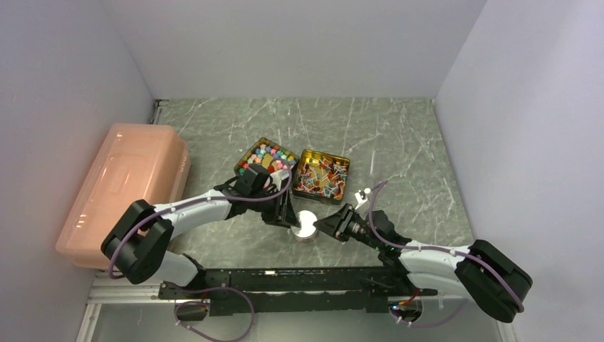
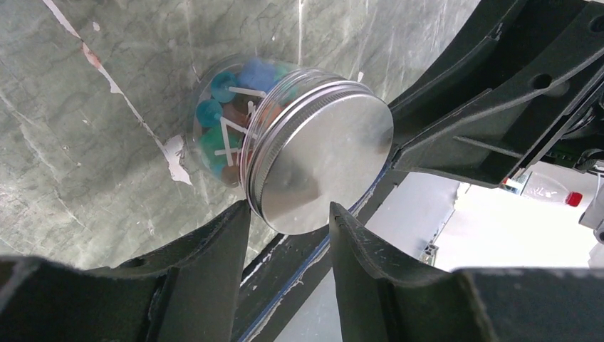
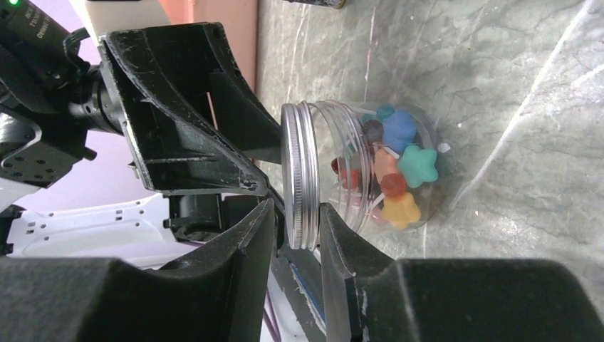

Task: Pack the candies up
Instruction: Close the bottle lid on the packing bottle, then screw the bottle lid onto the packing bottle.

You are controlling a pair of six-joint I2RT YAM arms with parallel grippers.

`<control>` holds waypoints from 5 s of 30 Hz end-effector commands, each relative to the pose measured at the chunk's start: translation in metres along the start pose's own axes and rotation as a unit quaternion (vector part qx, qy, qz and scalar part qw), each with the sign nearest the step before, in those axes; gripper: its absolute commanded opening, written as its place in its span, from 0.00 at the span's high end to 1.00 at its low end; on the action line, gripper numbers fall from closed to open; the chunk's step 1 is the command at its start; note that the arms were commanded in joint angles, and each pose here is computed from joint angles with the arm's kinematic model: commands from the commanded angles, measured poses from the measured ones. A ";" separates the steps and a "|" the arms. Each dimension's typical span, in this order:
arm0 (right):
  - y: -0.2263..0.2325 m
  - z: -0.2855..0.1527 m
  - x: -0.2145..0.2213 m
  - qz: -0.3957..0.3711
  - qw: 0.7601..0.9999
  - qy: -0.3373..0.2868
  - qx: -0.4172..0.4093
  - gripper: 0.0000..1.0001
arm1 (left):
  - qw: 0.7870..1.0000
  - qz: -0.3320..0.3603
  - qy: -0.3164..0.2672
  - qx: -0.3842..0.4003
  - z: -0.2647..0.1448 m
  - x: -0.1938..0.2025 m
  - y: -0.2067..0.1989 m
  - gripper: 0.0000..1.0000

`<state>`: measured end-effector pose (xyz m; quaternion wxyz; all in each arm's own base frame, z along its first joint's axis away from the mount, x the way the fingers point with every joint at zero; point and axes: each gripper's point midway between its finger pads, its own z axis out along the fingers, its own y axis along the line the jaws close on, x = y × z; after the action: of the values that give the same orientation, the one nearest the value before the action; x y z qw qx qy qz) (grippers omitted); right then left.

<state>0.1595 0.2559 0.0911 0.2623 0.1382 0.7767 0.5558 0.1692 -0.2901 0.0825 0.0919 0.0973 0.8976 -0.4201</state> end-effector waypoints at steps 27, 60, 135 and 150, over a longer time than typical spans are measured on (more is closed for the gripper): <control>-0.042 -0.021 -0.013 -0.056 0.993 -0.043 0.095 0.60 | 0.999 0.029 -0.003 0.016 0.006 -0.015 -0.018 0.51; 0.034 -0.021 -0.064 -0.348 0.920 0.021 0.179 0.55 | 0.988 0.104 -0.118 0.005 -0.034 0.004 -0.009 0.30; 0.028 -0.013 -0.045 -0.344 0.913 0.101 0.193 0.49 | 0.793 0.425 -0.433 -0.046 0.048 0.015 -0.034 0.08; 0.016 -0.014 -0.039 -0.338 0.913 0.112 0.201 0.49 | 0.795 0.413 -0.442 -0.052 0.061 -0.003 -0.033 0.01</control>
<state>0.1788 0.2229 0.1120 0.3016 -0.1490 0.9053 0.2595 0.1659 -0.3417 0.0352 0.6164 0.3022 0.6877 -0.2364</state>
